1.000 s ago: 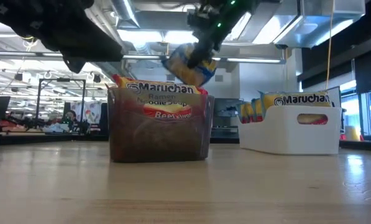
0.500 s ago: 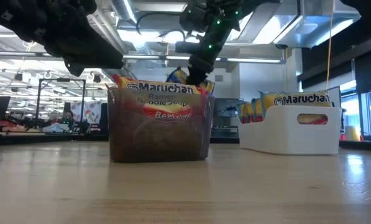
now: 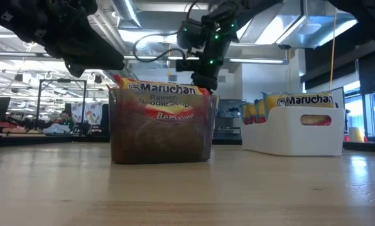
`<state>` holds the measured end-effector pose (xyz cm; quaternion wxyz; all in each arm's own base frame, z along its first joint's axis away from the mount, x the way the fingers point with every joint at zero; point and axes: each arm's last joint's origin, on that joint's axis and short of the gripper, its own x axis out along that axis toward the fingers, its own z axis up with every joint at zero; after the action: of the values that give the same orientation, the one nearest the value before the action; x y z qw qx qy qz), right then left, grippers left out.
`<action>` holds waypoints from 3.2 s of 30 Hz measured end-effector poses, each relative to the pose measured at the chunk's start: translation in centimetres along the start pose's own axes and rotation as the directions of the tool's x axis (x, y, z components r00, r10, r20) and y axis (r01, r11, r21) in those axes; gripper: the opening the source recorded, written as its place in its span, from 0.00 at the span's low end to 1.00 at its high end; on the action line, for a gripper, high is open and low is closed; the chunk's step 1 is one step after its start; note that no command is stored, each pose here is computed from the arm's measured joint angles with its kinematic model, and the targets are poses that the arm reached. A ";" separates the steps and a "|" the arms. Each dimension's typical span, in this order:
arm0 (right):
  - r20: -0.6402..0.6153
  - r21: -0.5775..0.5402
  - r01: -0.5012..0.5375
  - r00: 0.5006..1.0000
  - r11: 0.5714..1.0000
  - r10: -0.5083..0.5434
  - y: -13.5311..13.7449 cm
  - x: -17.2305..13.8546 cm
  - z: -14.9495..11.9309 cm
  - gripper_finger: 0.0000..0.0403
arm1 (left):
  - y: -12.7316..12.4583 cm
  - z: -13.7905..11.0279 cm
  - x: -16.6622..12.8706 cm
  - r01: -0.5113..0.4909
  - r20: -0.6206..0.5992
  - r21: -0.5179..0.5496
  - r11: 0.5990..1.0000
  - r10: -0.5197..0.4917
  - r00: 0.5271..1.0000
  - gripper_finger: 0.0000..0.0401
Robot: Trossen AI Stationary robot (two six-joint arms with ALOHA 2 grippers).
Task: Sort Maruchan noodles
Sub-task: Put the blue noodle pack into the transparent bin, then return to Home Position
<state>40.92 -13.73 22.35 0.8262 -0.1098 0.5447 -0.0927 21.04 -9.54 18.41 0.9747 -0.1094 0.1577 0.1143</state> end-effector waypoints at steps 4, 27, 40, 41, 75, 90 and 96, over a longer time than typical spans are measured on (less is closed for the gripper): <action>-0.015 -0.005 -0.006 1.000 1.000 0.006 0.1 0.8 -0.1 0.24 | 0.0 0.0 0.0 -0.002 0.001 -0.003 1.000 0.002 1.000 0.22; 0.000 -0.103 -0.004 1.000 0.995 0.004 0.7 2.8 0.2 0.27 | 0.0 0.0 0.0 -0.007 0.005 -0.026 1.000 0.007 1.000 0.22; -0.003 -0.115 0.021 1.000 0.993 -0.022 0.0 -1.1 2.6 0.59 | -0.1 0.0 0.0 0.017 -0.006 -0.025 1.000 -0.017 1.000 0.22; -0.006 -0.103 0.007 1.000 0.995 -0.008 0.0 -1.5 2.7 0.58 | -0.1 0.0 0.0 0.018 -0.007 -0.025 1.000 -0.018 1.000 0.22; 0.210 0.009 -0.071 0.975 0.997 0.068 1.0 -9.2 1.3 0.00 | 0.0 0.6 0.1 -0.019 0.043 -0.064 0.998 0.022 0.999 0.22; 0.550 0.088 -0.285 0.813 0.954 0.192 6.5 -17.4 -11.3 0.00 | 6.1 6.7 1.6 0.185 0.089 0.128 0.974 -0.197 0.976 0.01; 0.694 0.145 -0.313 0.708 0.939 0.129 7.5 -17.9 -16.1 0.00 | 9.5 7.8 -0.3 0.158 0.172 0.137 0.978 -0.181 0.968 0.01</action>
<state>19.39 -2.92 29.79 0.9788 0.0366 0.2009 -0.0144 20.51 1.34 24.09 0.9962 -0.0517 0.0637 0.0303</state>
